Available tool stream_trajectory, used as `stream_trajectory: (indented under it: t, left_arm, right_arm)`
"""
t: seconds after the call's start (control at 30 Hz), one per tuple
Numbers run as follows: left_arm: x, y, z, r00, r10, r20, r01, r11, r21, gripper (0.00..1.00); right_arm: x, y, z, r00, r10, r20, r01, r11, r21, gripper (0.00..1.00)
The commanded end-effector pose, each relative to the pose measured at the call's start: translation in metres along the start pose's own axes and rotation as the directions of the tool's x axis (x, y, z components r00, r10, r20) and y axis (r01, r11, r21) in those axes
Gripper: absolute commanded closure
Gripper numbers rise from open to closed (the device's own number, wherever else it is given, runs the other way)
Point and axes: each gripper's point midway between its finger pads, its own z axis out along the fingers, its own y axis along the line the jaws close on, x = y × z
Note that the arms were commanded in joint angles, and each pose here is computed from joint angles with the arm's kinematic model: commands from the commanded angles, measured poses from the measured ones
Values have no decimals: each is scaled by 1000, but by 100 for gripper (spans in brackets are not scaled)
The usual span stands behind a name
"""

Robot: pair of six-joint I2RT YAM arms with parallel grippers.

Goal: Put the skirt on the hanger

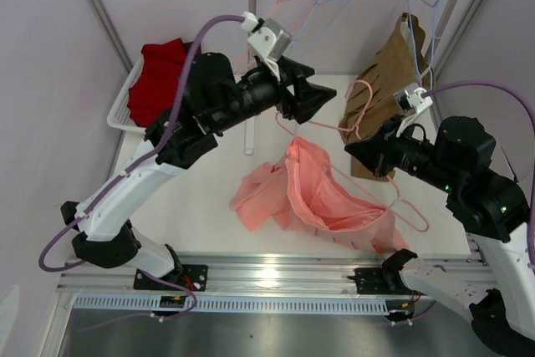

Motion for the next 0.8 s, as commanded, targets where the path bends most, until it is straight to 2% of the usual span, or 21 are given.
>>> stream_trajectory:
  t: [0.0, 0.13, 0.27, 0.37, 0.57, 0.77]
  left_arm:
    - [-80, -2, -32, 978, 9, 208, -2, 999, -33, 28]
    - [-103, -3, -58, 961, 8, 275, 5, 999, -46, 28]
    - [-105, -4, -78, 955, 3, 297, 12, 999, -48, 28]
    - [-101, 3, -91, 954, 5, 301, 22, 996, -88, 28]
    - [-88, 10, -107, 958, 9, 285, 29, 991, -129, 28]
    - [-86, 13, -126, 957, 11, 290, 34, 988, -151, 28]
  right_arm:
    - [-41, -18, -10, 991, 27, 131, -47, 988, 148, 100]
    - [-79, -53, -2, 979, 21, 202, -92, 933, 348, 100]
    - [-117, -75, -5, 959, -7, 283, -127, 881, 455, 100]
    - [-132, -103, 11, 956, -7, 294, -152, 843, 515, 100]
    - [-176, -147, 29, 923, 21, 383, -229, 831, 506, 100]
    - [-220, -179, 42, 876, -52, 479, -197, 869, 455, 100]
